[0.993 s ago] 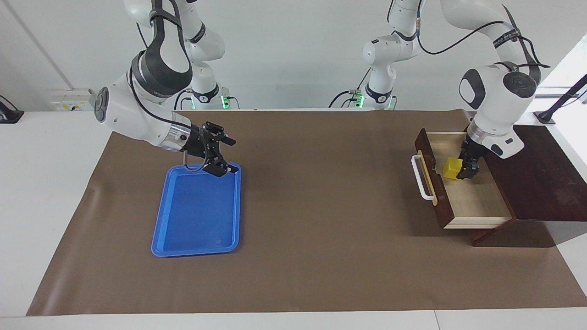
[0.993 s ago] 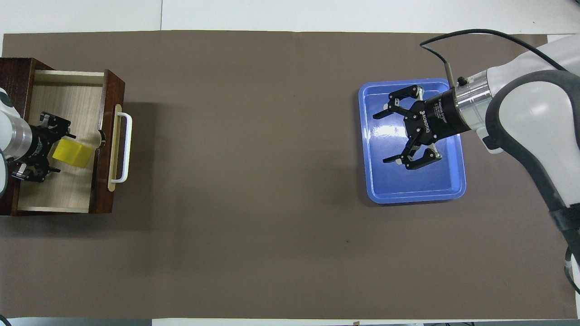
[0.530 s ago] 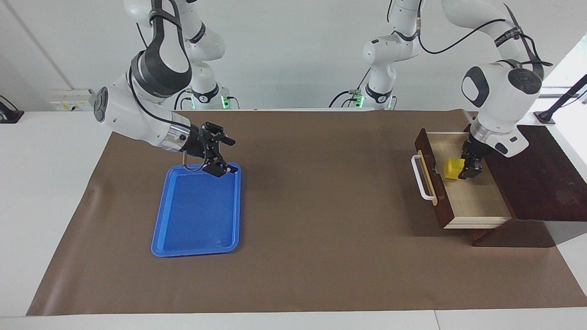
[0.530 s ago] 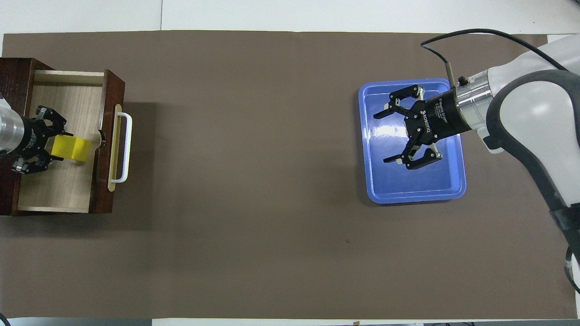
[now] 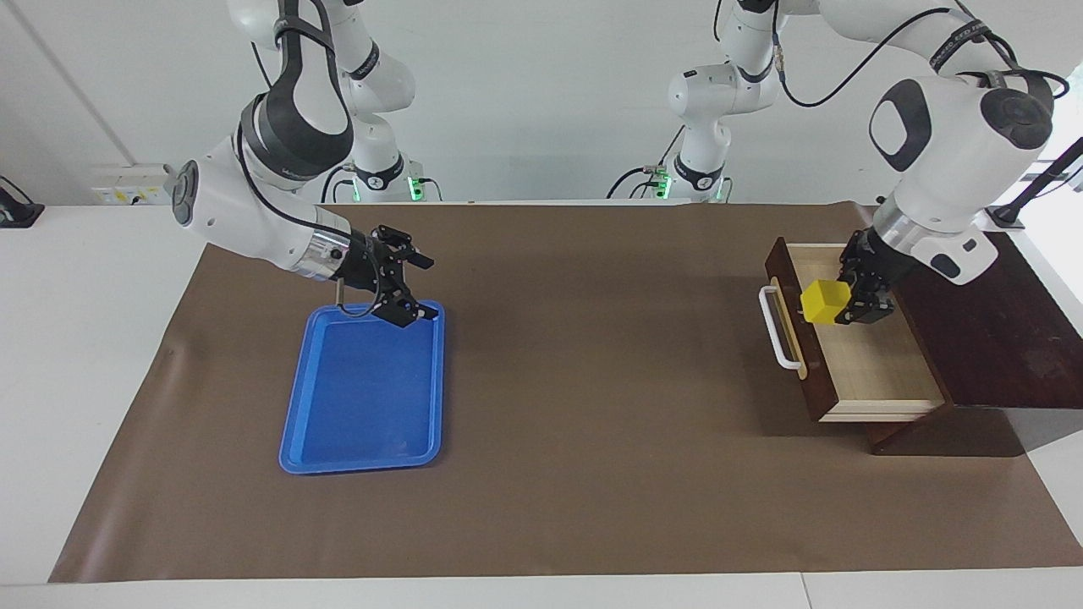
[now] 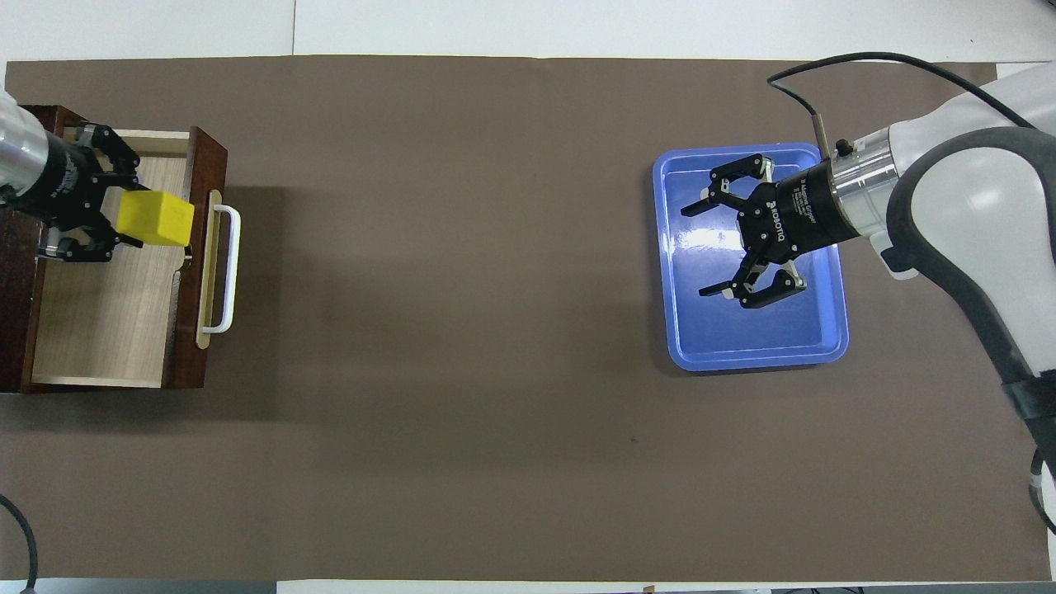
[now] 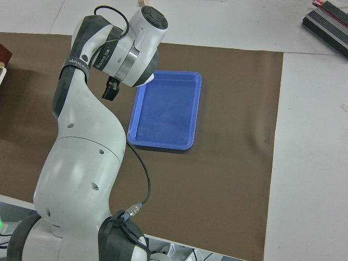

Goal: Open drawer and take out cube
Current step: 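Lift the cube out with the left gripper while the right gripper approaches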

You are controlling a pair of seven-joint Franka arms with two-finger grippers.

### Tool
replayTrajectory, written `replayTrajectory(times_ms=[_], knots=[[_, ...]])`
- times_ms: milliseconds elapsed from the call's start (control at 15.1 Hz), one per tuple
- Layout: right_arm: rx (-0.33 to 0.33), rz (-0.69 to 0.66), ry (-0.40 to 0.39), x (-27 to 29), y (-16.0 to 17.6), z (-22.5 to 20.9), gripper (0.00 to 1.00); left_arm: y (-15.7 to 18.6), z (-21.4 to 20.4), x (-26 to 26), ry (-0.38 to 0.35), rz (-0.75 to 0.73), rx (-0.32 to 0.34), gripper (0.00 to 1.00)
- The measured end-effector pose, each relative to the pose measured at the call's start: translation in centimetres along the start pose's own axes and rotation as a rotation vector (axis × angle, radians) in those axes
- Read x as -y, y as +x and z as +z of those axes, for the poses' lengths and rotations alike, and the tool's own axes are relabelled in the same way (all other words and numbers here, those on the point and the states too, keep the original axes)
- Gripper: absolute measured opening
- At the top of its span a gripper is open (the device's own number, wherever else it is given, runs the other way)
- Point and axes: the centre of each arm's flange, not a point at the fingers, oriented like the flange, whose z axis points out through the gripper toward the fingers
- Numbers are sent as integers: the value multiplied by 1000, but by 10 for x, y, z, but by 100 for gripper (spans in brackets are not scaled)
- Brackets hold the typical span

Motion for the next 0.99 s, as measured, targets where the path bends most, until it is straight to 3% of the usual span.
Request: replayTrajectory(times_ms=[397, 728, 993], knots=[[1, -7, -7, -1, -2, 2, 100, -131, 14, -6, 8, -315, -5, 56], [-9, -61, 0, 1, -28, 16, 100, -246, 39, 10, -16, -383, 4, 56], [-29, -127, 4, 2, -64, 35, 100, -278, 45, 17, -28, -380, 11, 56]])
